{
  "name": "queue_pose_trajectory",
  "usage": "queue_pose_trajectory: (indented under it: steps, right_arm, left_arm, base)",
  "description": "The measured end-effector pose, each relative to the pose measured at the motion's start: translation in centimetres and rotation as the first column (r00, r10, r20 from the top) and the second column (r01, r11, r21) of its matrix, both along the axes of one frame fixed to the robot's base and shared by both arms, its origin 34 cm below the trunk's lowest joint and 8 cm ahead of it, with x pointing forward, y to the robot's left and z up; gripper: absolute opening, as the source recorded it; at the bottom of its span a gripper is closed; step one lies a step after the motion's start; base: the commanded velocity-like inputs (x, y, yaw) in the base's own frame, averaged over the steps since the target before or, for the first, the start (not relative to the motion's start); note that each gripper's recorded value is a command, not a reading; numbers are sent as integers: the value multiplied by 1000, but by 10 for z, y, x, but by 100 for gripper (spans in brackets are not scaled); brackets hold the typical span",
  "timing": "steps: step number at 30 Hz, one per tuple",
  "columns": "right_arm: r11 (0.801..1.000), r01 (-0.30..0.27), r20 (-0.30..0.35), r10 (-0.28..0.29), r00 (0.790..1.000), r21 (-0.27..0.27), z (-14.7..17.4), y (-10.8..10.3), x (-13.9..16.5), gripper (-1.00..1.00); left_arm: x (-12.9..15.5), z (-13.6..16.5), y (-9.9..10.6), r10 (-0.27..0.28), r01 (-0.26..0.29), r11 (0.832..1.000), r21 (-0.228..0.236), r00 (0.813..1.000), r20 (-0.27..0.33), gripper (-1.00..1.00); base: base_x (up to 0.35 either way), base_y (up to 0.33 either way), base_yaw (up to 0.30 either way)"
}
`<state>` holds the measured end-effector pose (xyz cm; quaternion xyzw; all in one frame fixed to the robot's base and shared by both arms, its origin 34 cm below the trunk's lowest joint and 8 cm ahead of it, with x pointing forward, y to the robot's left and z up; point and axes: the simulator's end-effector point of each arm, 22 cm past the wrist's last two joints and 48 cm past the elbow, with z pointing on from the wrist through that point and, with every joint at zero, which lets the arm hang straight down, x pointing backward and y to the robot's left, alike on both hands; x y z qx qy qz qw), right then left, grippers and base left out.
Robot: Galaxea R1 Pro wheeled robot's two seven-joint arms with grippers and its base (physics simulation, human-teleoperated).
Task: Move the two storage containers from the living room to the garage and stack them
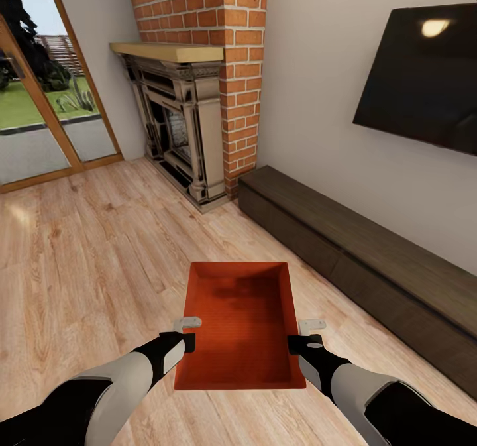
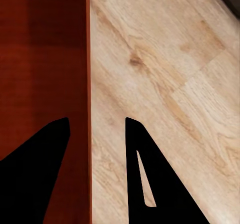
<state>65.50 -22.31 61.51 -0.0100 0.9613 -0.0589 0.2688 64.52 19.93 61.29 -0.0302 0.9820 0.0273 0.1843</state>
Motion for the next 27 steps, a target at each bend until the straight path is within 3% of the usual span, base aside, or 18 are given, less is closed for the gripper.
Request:
queue_pose_trajectory:
  steps: [7,27]
  right_arm:
    - [1000,1,3,-1,1000,-2,2,-1,1,-100]
    - [1000,1,11,0,1000,-2,3,-1,3,-100]
  left_arm:
    - [1,2,0,0,0,1000,1,1000,4,-100]
    - [1,2,0,3,-3,1000,-1,1000,4,-100]
  base:
    - [0,0,92]
    - [0,0,297]
